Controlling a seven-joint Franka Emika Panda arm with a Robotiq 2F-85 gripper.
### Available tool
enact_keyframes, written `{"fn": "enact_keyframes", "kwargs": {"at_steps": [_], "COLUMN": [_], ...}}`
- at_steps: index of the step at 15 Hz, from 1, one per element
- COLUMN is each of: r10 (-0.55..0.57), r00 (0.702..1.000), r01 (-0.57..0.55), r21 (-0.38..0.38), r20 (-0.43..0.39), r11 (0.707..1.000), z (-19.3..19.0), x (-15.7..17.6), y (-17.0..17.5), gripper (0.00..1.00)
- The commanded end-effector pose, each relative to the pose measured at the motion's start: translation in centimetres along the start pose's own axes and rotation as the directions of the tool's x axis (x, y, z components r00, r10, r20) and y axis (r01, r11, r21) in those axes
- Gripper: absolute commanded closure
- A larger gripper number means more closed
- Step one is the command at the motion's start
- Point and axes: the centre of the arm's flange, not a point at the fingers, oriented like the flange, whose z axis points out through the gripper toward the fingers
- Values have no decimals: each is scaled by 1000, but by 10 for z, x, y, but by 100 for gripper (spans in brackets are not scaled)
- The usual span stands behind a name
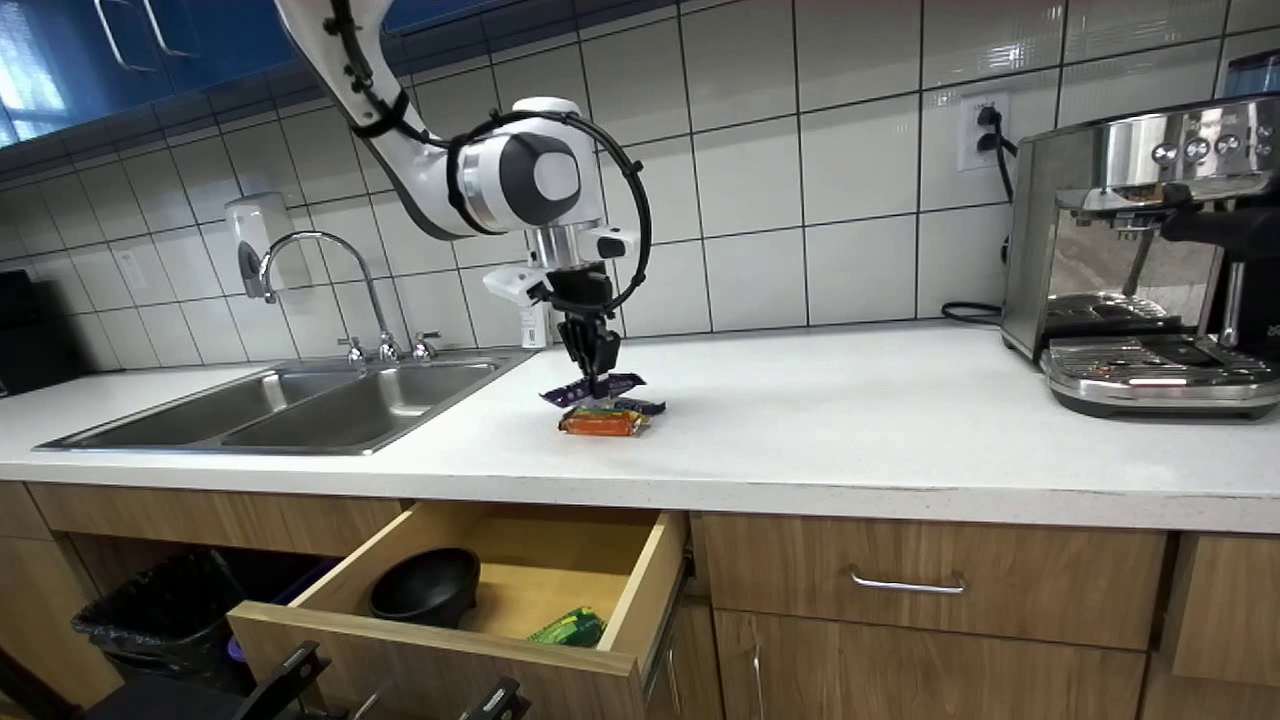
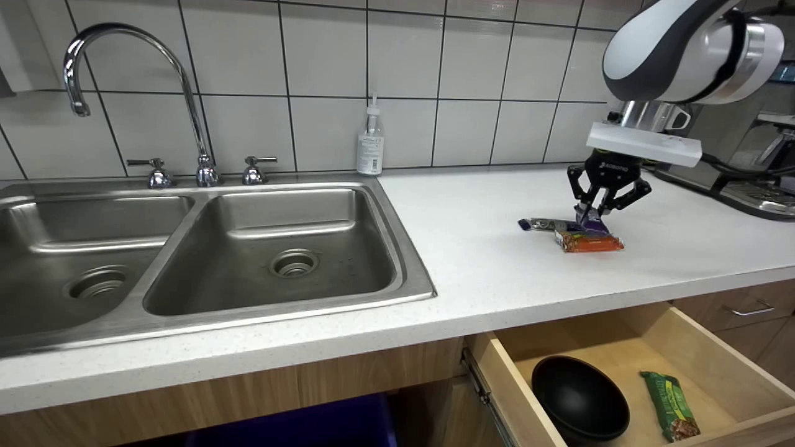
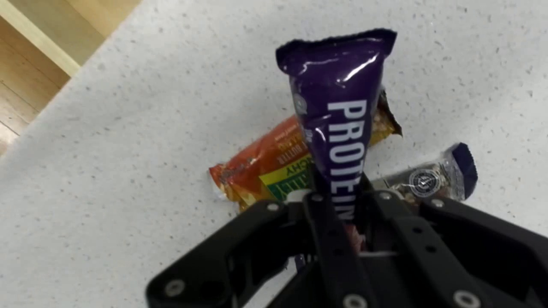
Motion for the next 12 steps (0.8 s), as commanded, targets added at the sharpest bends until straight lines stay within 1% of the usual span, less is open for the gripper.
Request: {"fn": "enact_keyframes", "kwargs": {"at_steps": [1, 12], "r10": [-43, -27], "r00": [999, 1000], "r01": [43, 27], "r21": [25, 28], "r20": [-5, 6], "r11": [999, 999], "z": [-16, -14], "x": [-45, -116], "y": [27, 75], "gripper": [96, 96]}}
